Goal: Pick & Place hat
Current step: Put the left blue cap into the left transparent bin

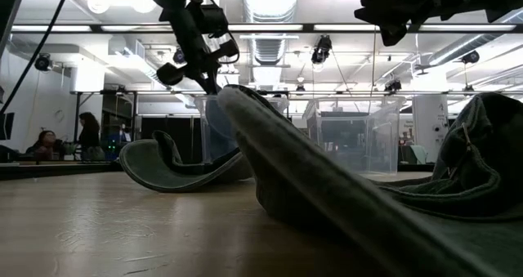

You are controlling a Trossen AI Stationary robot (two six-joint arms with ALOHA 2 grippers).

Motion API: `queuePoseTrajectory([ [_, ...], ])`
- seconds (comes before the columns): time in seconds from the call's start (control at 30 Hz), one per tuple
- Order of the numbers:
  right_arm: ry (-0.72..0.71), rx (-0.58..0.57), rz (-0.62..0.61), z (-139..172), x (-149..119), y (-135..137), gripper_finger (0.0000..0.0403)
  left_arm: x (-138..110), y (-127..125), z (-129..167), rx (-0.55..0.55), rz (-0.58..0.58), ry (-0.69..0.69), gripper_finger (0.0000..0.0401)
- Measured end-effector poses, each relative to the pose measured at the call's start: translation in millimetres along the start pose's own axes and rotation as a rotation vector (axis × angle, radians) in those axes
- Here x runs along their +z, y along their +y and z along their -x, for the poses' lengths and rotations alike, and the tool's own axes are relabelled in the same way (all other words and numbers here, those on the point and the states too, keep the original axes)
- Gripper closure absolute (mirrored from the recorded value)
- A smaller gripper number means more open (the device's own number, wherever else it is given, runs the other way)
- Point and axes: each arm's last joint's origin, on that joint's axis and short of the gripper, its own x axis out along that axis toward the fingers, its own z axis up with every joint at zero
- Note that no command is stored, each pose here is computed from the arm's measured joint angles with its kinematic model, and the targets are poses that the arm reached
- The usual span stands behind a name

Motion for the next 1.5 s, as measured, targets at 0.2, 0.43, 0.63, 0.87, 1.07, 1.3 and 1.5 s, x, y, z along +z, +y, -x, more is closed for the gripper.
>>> queuePoseTrajectory([
  [0.2, 0.0, 0.0, 0.003, -0.1, -0.1, 0.0, 0.0271, -2.5, 4.1, -6.0, 0.01, 0.016, 0.025, 0.0364],
  [0.43, -0.001, 0.0, 0.002, -0.1, 0.1, 0.0, 0.028, -5.1, 8.6, -14.2, 0.018, 0.026, 0.044, 0.0364],
  [0.63, -0.001, 0.0, 0.003, -0.1, 0.1, 0.0, 0.0281, -4.2, 7.6, -14.5, 0.002, 0.012, 0.04, 0.0364],
  [0.87, -0.001, 0.0, -0.001, -0.1, 0.1, 0.0, 0.0271, -2.5, 6.6, -14.6, 0.013, 0.001, -0.001, 0.0364],
  [1.07, -0.001, 0.0, -0.039, -0.1, 0.1, 0.0, 0.027, -2.6, 6.8, -14.7, 0.015, -0.001, -0.001, 0.0364],
  [1.3, -0.001, 0.0, -0.046, -0.1, 0.1, 0.0, 0.028, -2.0, 6.3, -14.7, 0.014, 0.019, -0.011, 0.0364],
  [1.5, -0.001, 0.0, -0.054, -0.1, 0.1, 0.0, 0.028, -2.5, 5.8, -14.7, 0.001, 0.025, 0.002, 0.0364],
])
